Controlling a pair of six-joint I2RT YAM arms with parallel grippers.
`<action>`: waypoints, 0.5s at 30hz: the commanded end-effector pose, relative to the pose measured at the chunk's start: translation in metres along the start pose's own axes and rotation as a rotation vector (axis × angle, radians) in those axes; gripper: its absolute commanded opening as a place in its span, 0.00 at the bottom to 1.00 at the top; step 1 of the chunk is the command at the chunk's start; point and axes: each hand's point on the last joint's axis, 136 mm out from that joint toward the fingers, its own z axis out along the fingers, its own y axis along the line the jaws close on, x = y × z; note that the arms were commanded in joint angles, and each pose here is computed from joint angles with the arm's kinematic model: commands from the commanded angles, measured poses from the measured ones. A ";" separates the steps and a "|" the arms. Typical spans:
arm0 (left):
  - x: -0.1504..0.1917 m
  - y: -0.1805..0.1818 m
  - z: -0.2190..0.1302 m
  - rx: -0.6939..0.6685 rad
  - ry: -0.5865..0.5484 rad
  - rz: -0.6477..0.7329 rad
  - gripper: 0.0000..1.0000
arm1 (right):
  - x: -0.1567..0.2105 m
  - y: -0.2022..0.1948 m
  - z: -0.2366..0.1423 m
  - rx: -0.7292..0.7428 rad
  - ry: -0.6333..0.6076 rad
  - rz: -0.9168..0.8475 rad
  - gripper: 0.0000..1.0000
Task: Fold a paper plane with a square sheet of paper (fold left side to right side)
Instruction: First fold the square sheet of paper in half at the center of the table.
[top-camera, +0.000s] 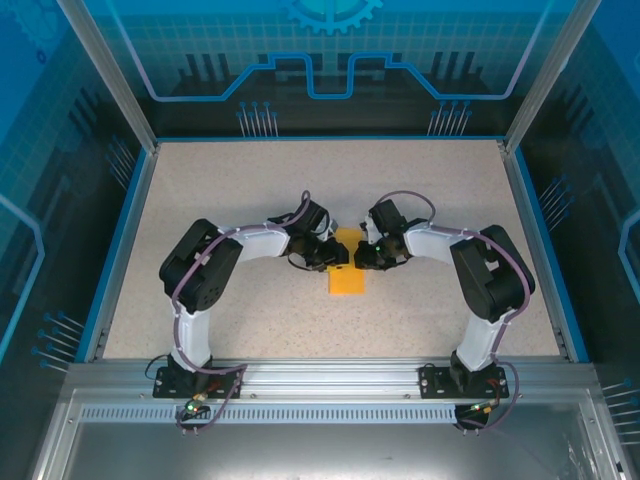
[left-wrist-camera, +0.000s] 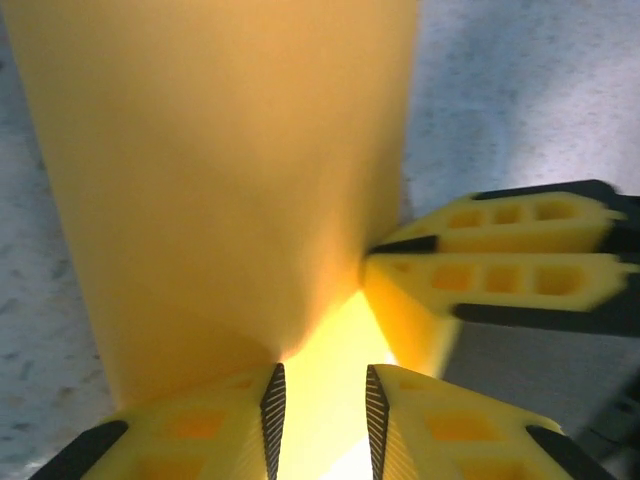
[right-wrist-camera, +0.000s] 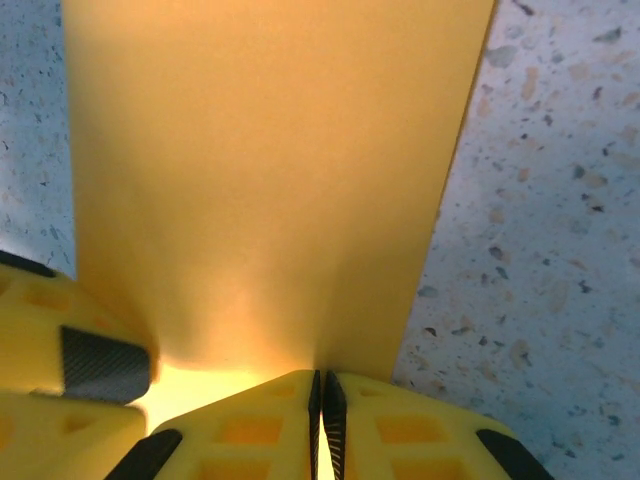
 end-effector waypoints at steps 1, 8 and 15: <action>0.012 0.036 0.004 -0.094 0.028 -0.036 0.30 | 0.034 -0.024 0.019 0.107 0.125 0.006 0.15; 0.013 0.056 -0.007 -0.119 0.009 -0.073 0.29 | 0.037 -0.026 0.019 0.112 0.138 0.001 0.15; 0.005 0.033 -0.031 -0.060 -0.034 -0.024 0.30 | 0.036 -0.024 0.018 0.102 0.135 -0.004 0.15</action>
